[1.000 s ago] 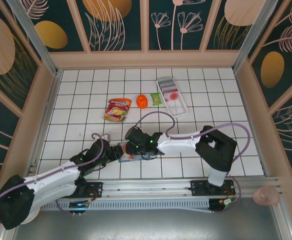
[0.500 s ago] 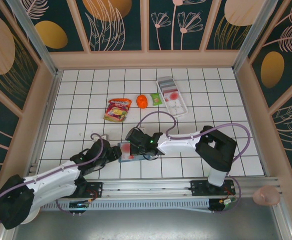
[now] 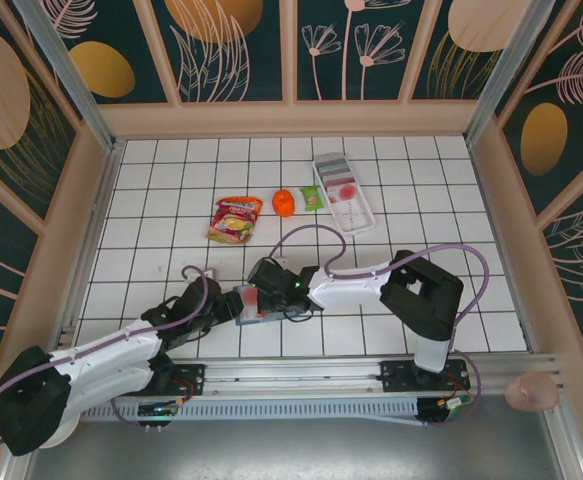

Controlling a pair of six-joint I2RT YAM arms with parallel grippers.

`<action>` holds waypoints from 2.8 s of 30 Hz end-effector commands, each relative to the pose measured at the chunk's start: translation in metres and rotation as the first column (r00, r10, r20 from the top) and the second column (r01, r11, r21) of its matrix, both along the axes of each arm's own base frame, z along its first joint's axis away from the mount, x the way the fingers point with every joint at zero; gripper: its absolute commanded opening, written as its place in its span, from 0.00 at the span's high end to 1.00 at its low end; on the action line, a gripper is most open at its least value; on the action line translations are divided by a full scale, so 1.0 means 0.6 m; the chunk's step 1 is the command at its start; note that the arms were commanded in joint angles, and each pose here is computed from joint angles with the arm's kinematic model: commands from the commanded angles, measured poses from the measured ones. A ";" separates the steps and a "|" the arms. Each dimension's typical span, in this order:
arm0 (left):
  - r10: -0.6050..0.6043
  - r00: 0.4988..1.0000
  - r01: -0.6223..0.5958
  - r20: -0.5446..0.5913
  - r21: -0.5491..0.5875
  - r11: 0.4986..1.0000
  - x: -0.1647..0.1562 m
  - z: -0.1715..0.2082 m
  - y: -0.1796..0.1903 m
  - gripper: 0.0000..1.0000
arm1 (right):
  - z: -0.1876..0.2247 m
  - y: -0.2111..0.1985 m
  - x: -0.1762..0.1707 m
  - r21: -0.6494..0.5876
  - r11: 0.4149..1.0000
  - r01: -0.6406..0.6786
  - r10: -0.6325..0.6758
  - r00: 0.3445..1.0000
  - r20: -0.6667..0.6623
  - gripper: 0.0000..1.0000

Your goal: Put the credit cards into the card holder

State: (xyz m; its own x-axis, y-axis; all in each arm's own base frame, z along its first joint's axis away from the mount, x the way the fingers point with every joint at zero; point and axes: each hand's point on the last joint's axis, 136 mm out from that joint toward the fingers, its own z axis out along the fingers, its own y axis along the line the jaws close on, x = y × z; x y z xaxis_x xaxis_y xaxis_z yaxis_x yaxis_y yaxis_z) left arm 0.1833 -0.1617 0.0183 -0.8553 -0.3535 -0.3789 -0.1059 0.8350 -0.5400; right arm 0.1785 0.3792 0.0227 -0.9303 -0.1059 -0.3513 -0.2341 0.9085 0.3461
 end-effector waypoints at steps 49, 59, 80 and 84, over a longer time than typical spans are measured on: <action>-0.051 0.994 0.063 -0.094 0.121 0.991 -0.014 -0.020 0.007 0.57 | -0.027 -0.118 0.009 -0.169 0.983 0.068 -0.057 0.996 0.064 1.00; -0.100 0.979 0.117 -0.177 0.088 0.989 -0.025 -0.038 -0.018 0.57 | -0.046 -0.122 -0.003 -0.152 0.986 0.063 -0.057 0.998 0.040 1.00; -0.138 0.986 0.162 0.095 -0.337 0.927 0.005 0.120 -0.105 0.56 | -0.085 -0.152 -0.033 -0.151 0.985 0.083 -0.085 0.996 -0.007 1.00; -0.140 0.979 0.186 0.145 -0.382 0.905 0.012 0.146 -0.117 0.56 | -0.083 -0.147 -0.033 -0.135 0.987 0.088 -0.089 0.996 -0.005 1.00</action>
